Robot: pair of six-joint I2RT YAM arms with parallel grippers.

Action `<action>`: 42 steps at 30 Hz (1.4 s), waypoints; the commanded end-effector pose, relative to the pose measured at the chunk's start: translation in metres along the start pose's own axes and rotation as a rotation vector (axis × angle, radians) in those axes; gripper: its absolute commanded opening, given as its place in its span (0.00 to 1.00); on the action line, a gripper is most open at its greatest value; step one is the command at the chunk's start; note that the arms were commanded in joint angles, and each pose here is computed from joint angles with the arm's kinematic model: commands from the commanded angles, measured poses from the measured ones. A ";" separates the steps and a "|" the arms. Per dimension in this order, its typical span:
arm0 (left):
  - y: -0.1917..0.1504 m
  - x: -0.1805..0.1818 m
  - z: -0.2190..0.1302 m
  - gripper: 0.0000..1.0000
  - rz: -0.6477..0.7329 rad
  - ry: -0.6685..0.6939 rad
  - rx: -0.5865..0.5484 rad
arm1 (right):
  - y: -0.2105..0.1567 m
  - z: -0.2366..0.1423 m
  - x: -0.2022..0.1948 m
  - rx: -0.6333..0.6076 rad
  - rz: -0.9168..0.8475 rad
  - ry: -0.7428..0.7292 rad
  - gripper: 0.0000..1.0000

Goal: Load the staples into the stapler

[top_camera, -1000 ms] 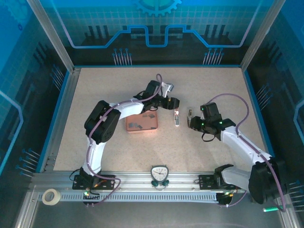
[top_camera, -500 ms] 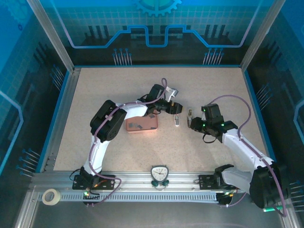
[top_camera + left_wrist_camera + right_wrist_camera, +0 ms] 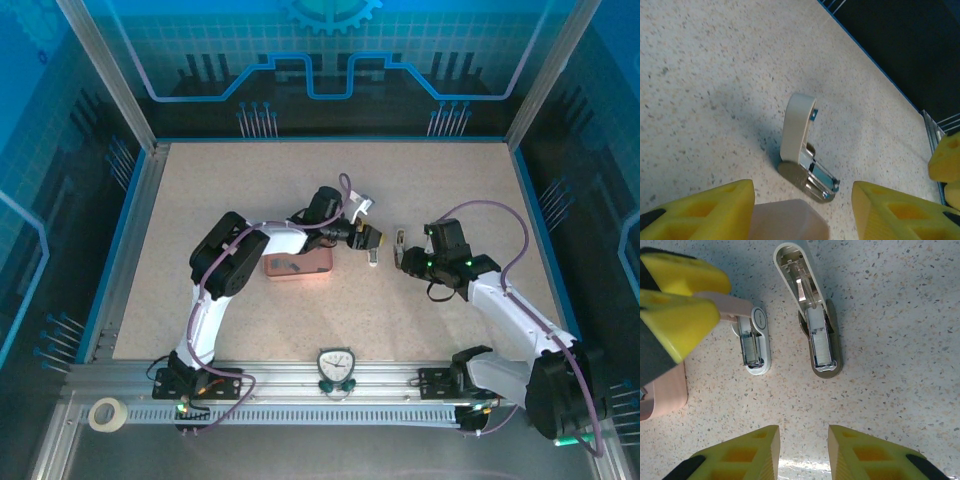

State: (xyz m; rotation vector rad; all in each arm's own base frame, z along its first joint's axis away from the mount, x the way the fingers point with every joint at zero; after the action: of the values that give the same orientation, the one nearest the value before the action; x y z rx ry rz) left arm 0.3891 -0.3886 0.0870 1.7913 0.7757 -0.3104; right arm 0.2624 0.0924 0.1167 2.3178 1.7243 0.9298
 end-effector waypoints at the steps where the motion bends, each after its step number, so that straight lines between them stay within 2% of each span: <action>1: -0.005 -0.016 -0.002 0.55 0.080 -0.060 0.014 | 0.001 0.003 -0.001 0.004 0.017 0.016 0.31; 8: -0.015 -0.024 -0.006 0.55 0.101 -0.070 0.063 | 0.002 0.008 0.004 0.021 0.025 0.030 0.31; 16: 0.004 -0.031 -0.021 0.60 0.058 -0.007 0.030 | 0.010 0.012 0.019 0.032 0.016 0.051 0.31; 26: 0.021 -0.016 -0.057 0.65 -0.008 0.160 -0.025 | 0.025 0.034 0.050 0.078 -0.046 0.064 0.31; 32: 0.019 -0.009 -0.069 0.66 -0.024 0.186 -0.031 | 0.032 0.050 0.064 0.109 -0.075 0.058 0.31; 42: 0.019 -0.003 -0.077 0.66 -0.032 0.200 -0.040 | 0.021 0.077 0.070 0.191 -0.102 0.038 0.27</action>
State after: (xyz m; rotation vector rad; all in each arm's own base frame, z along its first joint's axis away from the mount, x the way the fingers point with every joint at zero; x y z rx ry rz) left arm 0.3869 -0.3286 0.1176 1.8135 0.9375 -0.1506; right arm 0.3307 0.1574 0.0908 2.3314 1.9539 0.8222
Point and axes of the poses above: each hand's point on the last joint's axis, 136 mm out from that joint toward the fingers, its own z axis out along the fingers, its own x axis along the line the jaws close on, y = z × x, the point moved 2 cm from there along -z, back along the fingers, and after that the axes turned 3 degrees about z, right-handed, at the moved point
